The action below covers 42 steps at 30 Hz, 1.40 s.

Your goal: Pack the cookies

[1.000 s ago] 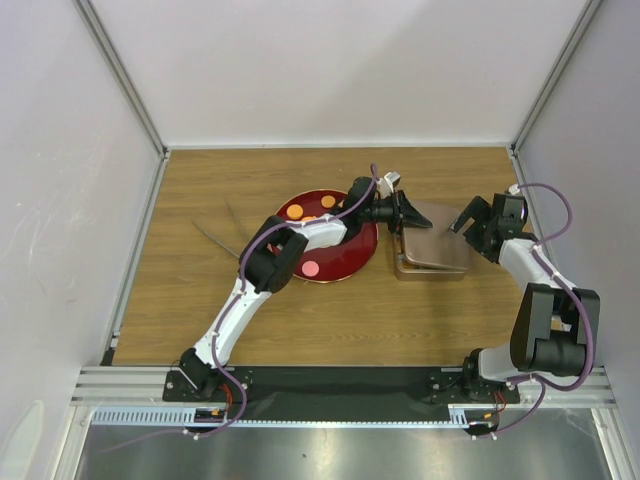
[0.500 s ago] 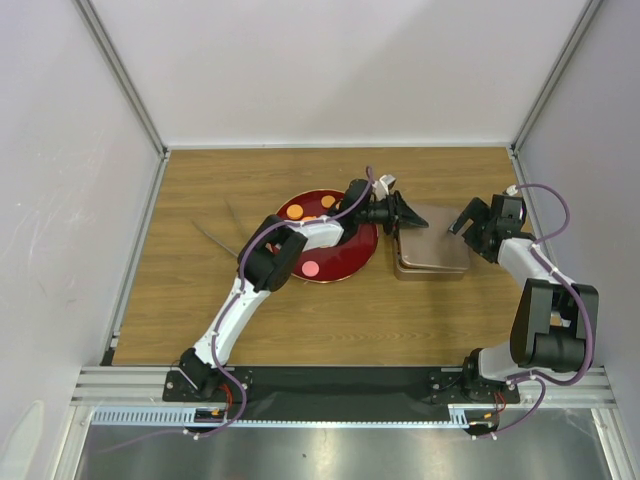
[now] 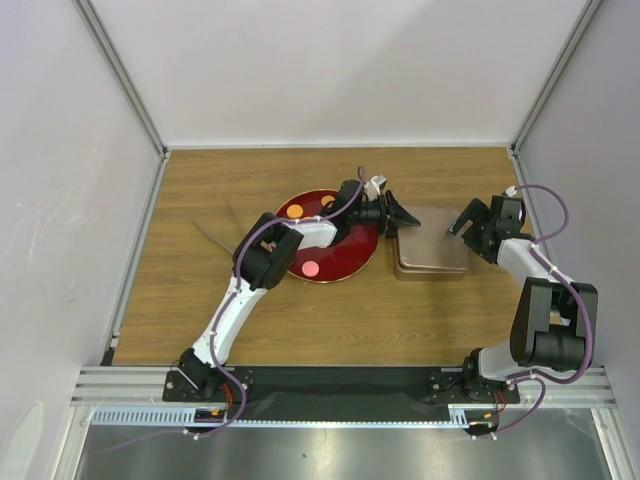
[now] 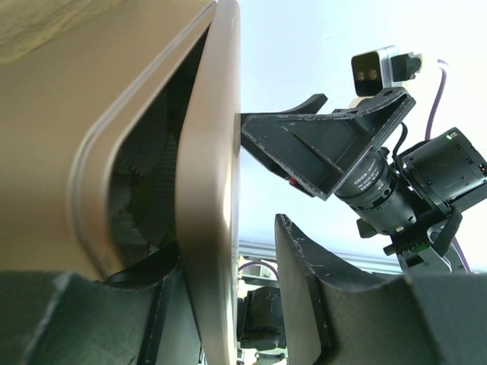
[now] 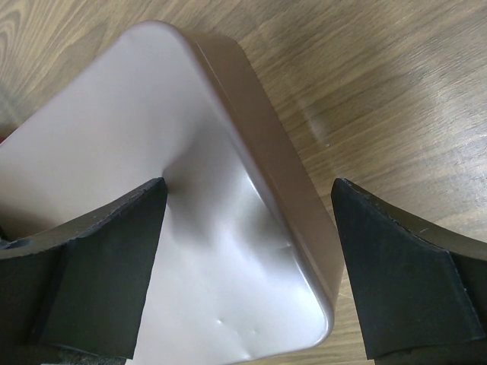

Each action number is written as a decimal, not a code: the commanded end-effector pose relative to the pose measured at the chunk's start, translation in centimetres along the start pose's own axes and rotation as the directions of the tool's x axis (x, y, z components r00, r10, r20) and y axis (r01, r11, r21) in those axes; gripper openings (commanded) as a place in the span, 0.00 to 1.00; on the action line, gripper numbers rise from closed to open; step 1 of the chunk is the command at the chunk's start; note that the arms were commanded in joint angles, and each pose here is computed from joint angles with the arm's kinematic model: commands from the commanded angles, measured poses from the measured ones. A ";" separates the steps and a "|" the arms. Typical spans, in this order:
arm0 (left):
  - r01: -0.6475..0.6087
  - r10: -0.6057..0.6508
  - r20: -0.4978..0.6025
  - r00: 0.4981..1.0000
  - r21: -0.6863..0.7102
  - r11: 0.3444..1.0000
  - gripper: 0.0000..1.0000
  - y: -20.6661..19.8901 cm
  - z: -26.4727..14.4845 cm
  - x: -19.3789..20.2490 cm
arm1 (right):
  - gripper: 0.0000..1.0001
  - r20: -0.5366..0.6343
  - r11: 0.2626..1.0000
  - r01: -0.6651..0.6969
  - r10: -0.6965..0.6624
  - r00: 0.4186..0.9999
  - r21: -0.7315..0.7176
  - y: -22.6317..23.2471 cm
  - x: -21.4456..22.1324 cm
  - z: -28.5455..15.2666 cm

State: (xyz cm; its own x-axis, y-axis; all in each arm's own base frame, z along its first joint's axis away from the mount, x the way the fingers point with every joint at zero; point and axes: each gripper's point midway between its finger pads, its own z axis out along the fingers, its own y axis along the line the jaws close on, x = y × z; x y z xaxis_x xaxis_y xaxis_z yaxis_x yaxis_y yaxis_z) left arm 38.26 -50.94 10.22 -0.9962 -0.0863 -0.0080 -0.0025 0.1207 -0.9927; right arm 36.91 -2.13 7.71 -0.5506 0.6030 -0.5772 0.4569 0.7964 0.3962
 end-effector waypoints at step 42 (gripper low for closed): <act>-0.094 0.097 0.060 0.993 -0.049 0.994 0.48 -0.7 -6.3 -0.9 | 0.94 0.006 1.000 0.030 -0.030 1.000 0.007 0.3 0.4 0.5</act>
State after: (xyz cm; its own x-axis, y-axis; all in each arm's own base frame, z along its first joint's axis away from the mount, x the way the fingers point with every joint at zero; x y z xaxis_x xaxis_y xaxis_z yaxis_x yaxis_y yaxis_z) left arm 38.59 -45.50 9.39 -0.9902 -0.1343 -0.0397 0.0150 0.1797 -0.9836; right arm 36.89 -1.70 7.36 -0.5585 0.5912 -0.5819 0.4485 0.8053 0.3876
